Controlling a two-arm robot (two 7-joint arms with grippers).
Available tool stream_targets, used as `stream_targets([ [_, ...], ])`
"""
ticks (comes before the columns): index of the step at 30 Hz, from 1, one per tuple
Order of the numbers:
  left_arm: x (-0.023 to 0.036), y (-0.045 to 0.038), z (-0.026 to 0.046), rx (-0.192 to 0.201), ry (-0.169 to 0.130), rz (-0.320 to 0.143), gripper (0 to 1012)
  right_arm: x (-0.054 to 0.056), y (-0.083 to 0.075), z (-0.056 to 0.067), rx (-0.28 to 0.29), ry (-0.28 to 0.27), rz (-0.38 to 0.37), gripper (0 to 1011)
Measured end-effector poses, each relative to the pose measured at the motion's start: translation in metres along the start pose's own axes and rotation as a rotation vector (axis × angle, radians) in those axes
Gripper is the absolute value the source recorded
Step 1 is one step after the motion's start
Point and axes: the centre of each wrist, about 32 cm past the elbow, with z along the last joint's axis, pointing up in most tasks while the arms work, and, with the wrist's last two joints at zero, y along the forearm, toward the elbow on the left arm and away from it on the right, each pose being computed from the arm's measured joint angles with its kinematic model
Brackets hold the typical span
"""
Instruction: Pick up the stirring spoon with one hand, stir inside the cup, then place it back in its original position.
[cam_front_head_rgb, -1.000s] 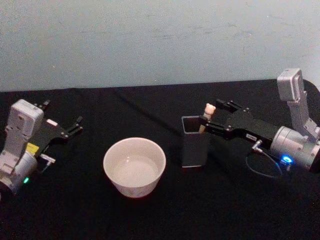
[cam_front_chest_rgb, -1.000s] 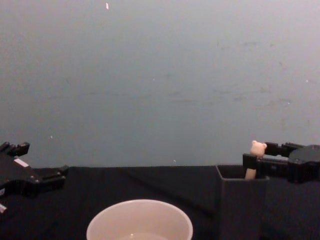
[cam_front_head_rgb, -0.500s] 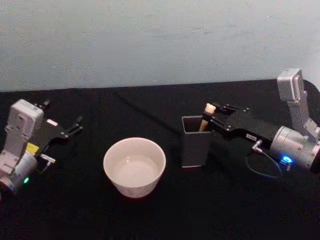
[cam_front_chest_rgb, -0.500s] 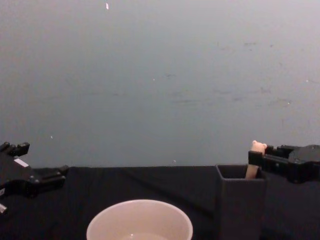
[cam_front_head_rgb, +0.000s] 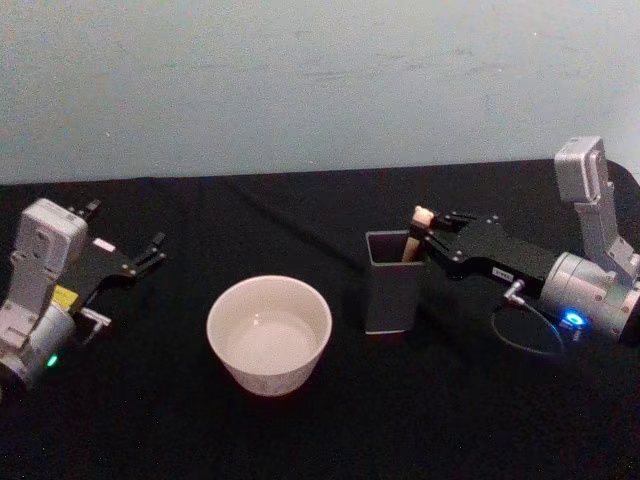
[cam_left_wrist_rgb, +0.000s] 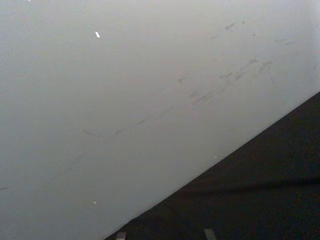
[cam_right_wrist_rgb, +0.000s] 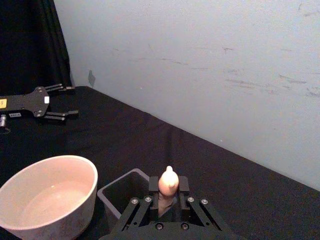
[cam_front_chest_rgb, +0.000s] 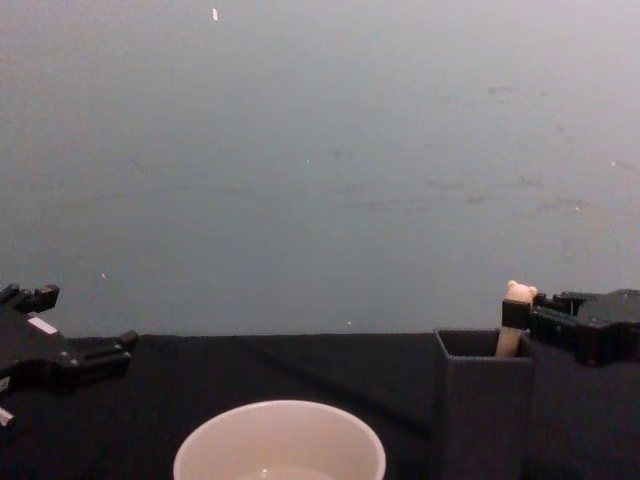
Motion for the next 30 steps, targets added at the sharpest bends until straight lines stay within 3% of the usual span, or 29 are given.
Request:
stream_targets([
  [16,0.0000,0.0000,0.0000,0.000,0.000,0.000,1002,0.000,0.000,0.000,0.000,0.000,0.000,221],
  [24,0.0000,0.0000,0.0000,0.000,0.000,0.000,1001,0.004,-0.002,0.005,-0.001,0.052,0.024,221],
  [30,0.0000,0.0000,0.0000,0.000,0.000,0.000,1001,0.005,-0.004,0.013,0.023,0.062,0.025,221],
])
